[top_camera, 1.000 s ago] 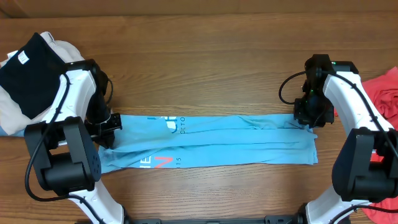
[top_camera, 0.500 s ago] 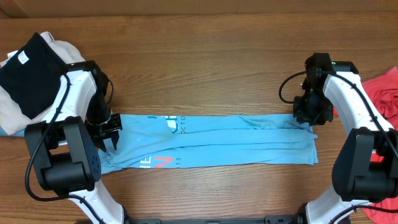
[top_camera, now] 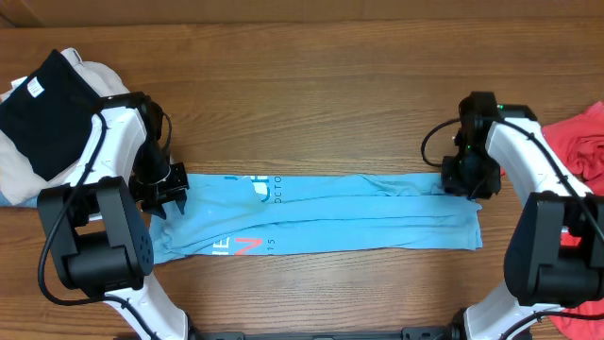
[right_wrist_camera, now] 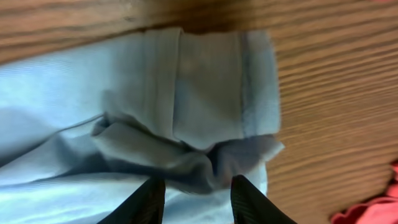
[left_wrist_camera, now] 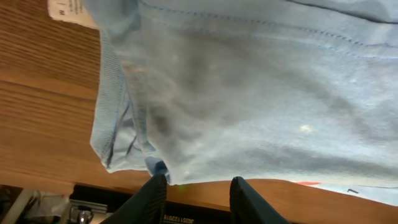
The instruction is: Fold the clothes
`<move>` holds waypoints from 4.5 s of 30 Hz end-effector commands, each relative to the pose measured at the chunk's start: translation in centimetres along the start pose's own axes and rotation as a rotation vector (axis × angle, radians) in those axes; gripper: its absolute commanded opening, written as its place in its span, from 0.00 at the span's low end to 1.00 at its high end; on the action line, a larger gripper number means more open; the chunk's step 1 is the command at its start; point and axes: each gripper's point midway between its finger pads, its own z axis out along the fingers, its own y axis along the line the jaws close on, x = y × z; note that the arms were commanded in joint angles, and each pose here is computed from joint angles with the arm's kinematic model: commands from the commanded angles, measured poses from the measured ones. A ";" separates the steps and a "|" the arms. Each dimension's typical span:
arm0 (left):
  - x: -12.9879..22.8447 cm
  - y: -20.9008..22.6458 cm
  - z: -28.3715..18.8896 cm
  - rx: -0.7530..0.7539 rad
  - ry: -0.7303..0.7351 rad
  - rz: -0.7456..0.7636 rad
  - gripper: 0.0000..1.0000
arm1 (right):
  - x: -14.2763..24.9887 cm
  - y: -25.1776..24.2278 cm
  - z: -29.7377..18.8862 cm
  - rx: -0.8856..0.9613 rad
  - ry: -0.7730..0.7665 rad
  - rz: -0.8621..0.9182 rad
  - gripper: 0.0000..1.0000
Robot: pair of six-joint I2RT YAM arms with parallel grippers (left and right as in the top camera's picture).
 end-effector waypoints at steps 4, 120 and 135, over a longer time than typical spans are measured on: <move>0.1 -0.1 -0.4 0.030 -0.014 -0.014 0.37 | 0.6 -0.2 0.5 -0.010 -0.013 0.014 0.18; -0.6 -0.3 -0.4 0.035 -0.044 -0.010 0.54 | -0.5 -3.7 1.6 -0.314 -0.055 0.161 0.96; -0.6 -0.3 -0.4 0.035 -0.044 -0.010 0.55 | 1.0 -0.1 4.5 -0.476 -0.054 0.155 0.49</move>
